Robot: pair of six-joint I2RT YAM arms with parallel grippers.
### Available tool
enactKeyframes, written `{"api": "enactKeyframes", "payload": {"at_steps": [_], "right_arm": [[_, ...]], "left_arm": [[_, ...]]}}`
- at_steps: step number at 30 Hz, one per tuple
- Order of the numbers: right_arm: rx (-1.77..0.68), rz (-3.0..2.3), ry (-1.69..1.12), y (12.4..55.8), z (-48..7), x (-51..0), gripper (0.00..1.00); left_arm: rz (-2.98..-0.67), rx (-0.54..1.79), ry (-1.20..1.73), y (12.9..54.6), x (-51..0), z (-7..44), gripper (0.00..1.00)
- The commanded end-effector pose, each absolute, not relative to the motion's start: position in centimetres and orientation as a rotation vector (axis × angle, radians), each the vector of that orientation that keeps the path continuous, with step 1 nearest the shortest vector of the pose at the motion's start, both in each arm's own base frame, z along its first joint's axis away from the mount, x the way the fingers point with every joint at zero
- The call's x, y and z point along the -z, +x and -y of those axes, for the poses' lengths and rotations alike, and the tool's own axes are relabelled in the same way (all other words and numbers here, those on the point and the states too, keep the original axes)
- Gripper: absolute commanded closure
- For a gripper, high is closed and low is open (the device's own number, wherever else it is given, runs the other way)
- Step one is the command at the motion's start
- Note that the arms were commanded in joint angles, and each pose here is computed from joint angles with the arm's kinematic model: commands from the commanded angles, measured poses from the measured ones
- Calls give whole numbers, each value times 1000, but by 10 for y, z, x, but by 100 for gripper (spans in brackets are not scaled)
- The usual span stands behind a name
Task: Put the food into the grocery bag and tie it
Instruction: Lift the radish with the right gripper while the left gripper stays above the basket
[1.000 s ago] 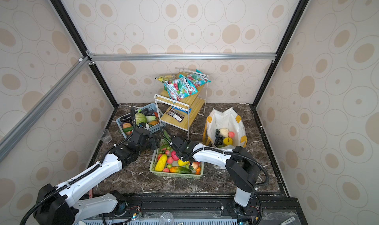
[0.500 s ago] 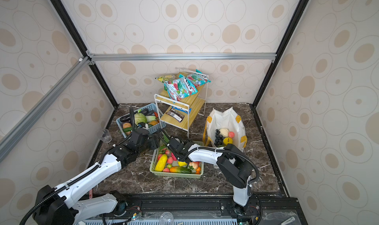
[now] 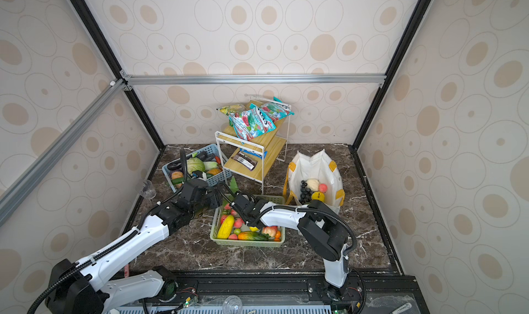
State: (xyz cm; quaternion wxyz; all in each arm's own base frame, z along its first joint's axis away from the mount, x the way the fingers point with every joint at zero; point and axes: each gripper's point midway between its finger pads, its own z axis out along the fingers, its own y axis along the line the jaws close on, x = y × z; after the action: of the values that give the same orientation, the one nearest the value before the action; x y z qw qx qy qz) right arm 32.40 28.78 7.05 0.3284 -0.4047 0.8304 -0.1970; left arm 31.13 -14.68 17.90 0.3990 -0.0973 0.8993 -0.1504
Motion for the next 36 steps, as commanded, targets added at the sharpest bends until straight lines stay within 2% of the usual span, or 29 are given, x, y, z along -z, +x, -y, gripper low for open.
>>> {"api": "enactKeyframes", "payload": {"at_steps": [1,36], "right_arm": [[452,-2155,-1039,318,-293,-92,60],[-115,-2243,-840,263,-295,-177,63]], "left_arm": [[-2249,374,-256,312,-186,141,36],[-2211,484,-235,308,-203,152,35]]}}
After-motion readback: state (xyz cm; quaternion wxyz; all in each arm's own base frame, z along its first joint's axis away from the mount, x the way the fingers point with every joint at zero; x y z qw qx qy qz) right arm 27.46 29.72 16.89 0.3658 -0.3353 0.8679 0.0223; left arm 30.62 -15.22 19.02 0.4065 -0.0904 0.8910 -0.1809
